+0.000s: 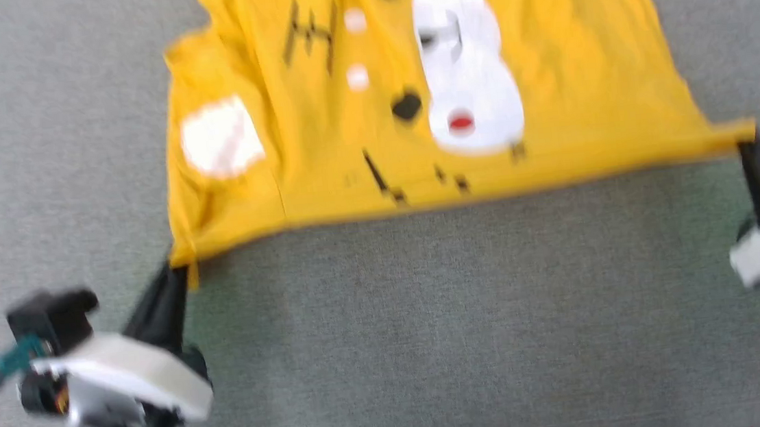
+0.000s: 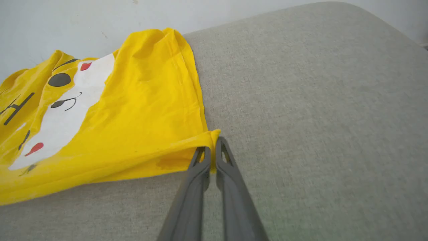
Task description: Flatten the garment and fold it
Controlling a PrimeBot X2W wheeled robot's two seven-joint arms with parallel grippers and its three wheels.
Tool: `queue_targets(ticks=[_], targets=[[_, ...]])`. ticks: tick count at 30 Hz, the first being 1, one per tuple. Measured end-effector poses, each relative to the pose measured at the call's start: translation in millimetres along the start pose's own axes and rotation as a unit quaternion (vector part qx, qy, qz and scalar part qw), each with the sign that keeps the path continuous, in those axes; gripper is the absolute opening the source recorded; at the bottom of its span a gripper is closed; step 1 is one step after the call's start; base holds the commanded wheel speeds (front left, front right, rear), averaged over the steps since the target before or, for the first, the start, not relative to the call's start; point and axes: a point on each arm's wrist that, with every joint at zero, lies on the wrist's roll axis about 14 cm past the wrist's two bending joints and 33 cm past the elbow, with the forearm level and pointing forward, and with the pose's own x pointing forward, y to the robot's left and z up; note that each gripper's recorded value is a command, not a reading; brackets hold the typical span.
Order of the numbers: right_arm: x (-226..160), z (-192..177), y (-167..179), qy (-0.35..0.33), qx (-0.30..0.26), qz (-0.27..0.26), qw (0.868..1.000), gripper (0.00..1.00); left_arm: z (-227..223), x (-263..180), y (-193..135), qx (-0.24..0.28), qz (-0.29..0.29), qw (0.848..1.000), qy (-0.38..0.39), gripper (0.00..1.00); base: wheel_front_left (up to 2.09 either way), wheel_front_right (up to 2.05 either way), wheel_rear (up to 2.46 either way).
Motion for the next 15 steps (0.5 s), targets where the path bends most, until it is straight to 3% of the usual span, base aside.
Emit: queue_targets(ticks=[6,15], targets=[[-47,-26,-7,0.047,0.039,-0.008,0.998,0.0,-29,-45,2,-0.035,0.017,0.998,0.049,0.0,0.0,0.0,0.0],[-114,-59,-14,0.131,0.049,-0.011,0.99,0.0,-57,-106,-3,-0.075,0.029,0.991,0.109,0.0,0.0,0.0,0.0]])
